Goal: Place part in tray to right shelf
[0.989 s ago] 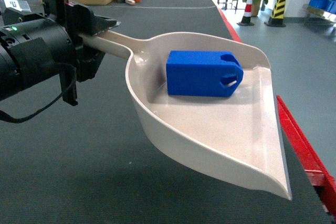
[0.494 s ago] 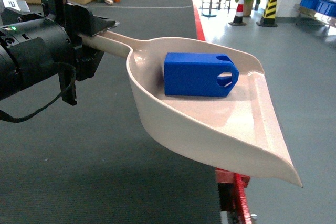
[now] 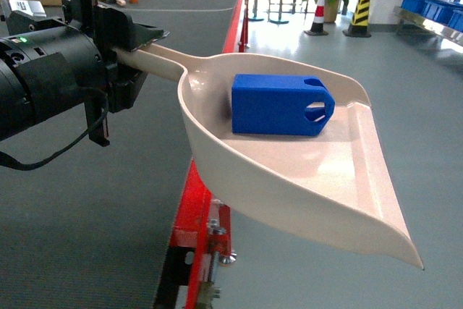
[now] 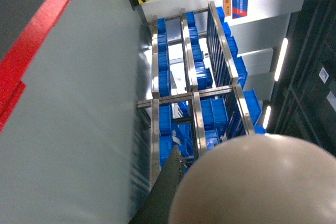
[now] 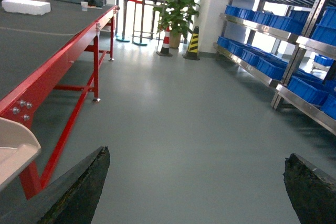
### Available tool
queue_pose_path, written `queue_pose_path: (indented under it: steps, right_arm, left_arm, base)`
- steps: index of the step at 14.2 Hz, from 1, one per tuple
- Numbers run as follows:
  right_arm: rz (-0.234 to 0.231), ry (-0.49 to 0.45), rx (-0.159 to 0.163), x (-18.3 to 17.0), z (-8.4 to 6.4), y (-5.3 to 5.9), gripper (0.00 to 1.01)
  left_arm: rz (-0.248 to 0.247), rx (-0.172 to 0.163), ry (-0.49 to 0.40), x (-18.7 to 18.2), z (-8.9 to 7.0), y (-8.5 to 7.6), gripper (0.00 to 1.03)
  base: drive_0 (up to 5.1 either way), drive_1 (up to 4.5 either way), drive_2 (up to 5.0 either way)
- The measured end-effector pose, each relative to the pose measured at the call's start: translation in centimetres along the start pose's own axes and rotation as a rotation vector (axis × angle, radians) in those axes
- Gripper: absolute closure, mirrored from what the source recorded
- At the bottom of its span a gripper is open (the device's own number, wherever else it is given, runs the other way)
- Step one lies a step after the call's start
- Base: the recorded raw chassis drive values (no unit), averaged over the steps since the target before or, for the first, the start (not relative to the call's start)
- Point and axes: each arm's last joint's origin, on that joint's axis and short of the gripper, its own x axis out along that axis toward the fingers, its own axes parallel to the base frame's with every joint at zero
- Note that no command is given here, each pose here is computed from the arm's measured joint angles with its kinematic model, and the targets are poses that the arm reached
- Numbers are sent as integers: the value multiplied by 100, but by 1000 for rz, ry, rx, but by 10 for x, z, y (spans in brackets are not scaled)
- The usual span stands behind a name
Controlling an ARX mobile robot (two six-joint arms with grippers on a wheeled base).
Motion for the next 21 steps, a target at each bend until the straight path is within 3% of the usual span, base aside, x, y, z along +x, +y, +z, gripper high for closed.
queue_pose_path:
  steps: [21]
  right_arm:
    - [-2,-2,1,0,0,0,3]
  left_arm:
    - [-11,-1,29,1,-6,-2,91]
  base:
    - [503,-234,-234]
